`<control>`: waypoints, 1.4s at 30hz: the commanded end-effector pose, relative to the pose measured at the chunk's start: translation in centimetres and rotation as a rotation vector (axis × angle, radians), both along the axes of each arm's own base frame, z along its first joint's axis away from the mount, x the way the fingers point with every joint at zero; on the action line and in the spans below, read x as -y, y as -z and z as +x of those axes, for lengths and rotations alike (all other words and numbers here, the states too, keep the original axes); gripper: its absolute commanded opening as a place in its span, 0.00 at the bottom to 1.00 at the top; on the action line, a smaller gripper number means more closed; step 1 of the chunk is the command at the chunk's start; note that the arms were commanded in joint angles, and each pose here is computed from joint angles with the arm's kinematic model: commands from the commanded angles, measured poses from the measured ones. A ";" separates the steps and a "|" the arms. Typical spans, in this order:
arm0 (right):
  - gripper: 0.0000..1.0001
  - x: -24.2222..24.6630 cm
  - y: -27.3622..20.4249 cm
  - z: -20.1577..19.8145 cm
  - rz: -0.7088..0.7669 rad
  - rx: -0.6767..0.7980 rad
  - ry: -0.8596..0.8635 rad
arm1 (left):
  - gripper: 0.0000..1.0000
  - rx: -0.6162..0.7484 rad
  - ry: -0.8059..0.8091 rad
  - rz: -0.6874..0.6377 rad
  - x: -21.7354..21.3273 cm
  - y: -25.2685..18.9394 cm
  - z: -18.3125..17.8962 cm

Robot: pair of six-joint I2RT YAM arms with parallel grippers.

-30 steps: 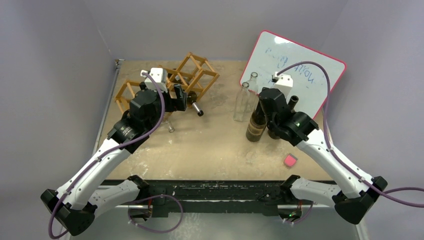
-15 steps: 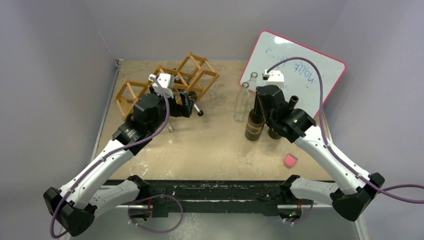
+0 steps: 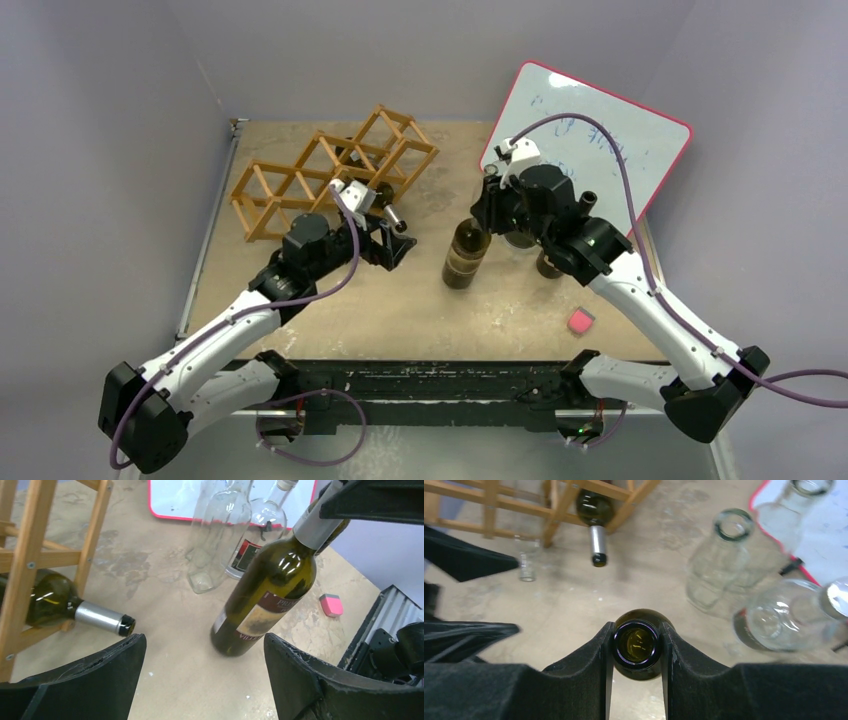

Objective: Put the wine bottle on the wine rack

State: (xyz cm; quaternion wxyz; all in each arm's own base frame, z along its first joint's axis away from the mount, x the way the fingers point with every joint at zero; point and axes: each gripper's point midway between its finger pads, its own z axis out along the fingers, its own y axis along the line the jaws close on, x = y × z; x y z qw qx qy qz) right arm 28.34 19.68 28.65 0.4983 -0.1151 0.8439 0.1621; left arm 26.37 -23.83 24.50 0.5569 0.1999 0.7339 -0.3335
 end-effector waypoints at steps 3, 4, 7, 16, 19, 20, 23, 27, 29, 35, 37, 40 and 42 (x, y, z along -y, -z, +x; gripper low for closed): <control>0.00 -5.9 -8.5 -0.5 0.294 0.187 -0.250 | 0.85 0.065 0.112 -0.089 2.8 -0.8 -1.0; 0.00 -6.4 -8.6 -0.7 0.308 0.183 -0.273 | 0.85 0.059 0.118 -0.077 2.9 -0.3 -1.0; 0.00 -7.4 -9.0 -0.9 0.343 0.173 -0.317 | 0.85 0.043 0.136 -0.031 3.2 1.6 -1.2; 0.00 -8.9 -10.8 -3.9 0.408 0.165 -0.490 | 0.86 0.008 0.273 0.015 4.8 3.7 -2.3; 0.00 -8.4 -12.3 -4.8 0.428 0.215 -0.506 | 0.86 0.005 0.373 -0.015 5.7 3.6 -3.9; 0.00 -8.2 -12.8 -5.0 0.435 0.228 -0.509 | 0.86 0.005 0.394 -0.029 6.0 3.5 -4.3; 0.00 -7.8 -14.1 -5.7 0.450 0.253 -0.520 | 0.86 -0.003 0.428 -0.072 6.7 3.2 -5.0; 0.00 -7.3 -15.5 -6.3 0.465 0.279 -0.518 | 0.80 0.004 0.541 -0.118 7.6 2.5 -7.0; 0.00 -7.0 -16.4 -6.5 0.477 0.291 -0.515 | 0.79 0.005 0.576 -0.126 7.7 2.2 -7.7; 0.00 -6.9 -18.1 -7.3 0.527 0.300 -0.525 | 0.84 0.032 0.540 -0.188 7.6 1.5 -7.9; 0.00 -6.9 -18.4 -7.3 0.540 0.299 -0.523 | 0.86 0.028 0.536 -0.211 7.9 1.3 -8.0; 0.00 -7.2 -18.2 -7.1 0.556 0.287 -0.521 | 0.87 0.032 0.498 -0.228 8.4 1.4 -7.6; 0.00 -7.4 -18.0 -6.9 0.561 0.279 -0.517 | 0.87 0.046 0.467 -0.220 8.3 1.5 -7.2</control>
